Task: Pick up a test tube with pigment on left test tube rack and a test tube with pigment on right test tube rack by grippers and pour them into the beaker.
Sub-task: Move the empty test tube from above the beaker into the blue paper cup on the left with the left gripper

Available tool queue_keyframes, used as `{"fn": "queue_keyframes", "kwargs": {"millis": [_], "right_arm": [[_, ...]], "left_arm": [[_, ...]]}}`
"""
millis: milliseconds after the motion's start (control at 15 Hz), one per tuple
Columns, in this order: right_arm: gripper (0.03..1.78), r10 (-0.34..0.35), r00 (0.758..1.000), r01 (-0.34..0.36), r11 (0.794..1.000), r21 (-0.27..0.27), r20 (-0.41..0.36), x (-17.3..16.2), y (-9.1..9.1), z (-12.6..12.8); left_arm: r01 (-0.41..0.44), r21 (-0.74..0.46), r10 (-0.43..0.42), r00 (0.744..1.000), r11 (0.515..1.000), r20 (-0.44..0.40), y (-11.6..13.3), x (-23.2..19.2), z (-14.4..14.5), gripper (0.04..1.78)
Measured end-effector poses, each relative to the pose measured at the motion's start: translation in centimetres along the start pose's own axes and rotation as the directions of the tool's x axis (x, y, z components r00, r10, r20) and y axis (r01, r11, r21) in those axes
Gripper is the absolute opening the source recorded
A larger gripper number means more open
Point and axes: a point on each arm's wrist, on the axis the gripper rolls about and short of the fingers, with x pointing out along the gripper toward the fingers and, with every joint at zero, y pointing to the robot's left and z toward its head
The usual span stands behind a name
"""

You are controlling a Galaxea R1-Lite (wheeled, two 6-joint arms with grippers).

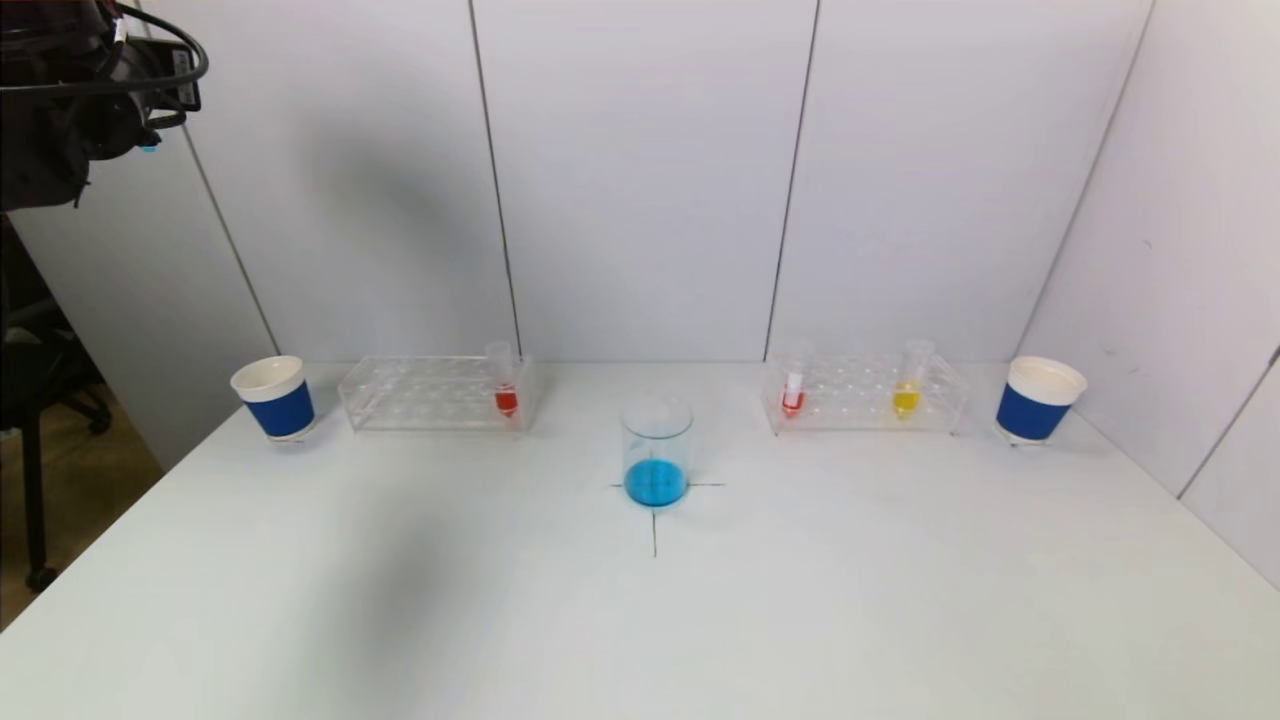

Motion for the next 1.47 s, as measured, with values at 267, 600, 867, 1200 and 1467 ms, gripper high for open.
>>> {"fn": "queue_keyframes", "kwargs": {"millis": [267,600,867,1200,1467], "right_arm": [[1.71,0.0,1.0,0.0,1.0,0.0,0.0,0.0,0.0,0.0],[1.71,0.0,1.0,0.0,1.0,0.0,0.0,0.0,0.0,0.0],[1.71,0.0,1.0,0.0,1.0,0.0,0.0,0.0,0.0,0.0],[1.71,0.0,1.0,0.0,1.0,0.0,0.0,0.0,0.0,0.0],[1.71,0.0,1.0,0.0,1.0,0.0,0.0,0.0,0.0,0.0]], "left_arm": [[0.053,-0.034,-0.056,0.996,0.998,-0.067,2.5,1.2,-1.6,0.45],[0.12,-0.03,-0.122,0.985,0.992,-0.118,4.4,1.9,-4.0,0.45],[0.128,-0.044,-0.134,0.975,0.991,-0.175,4.4,1.4,-6.2,0.45],[0.13,-0.046,-0.135,0.978,0.991,-0.161,4.1,0.8,-8.8,0.45],[0.183,-0.055,-0.19,0.968,0.982,-0.167,3.6,0.3,-11.0,0.45]]}}
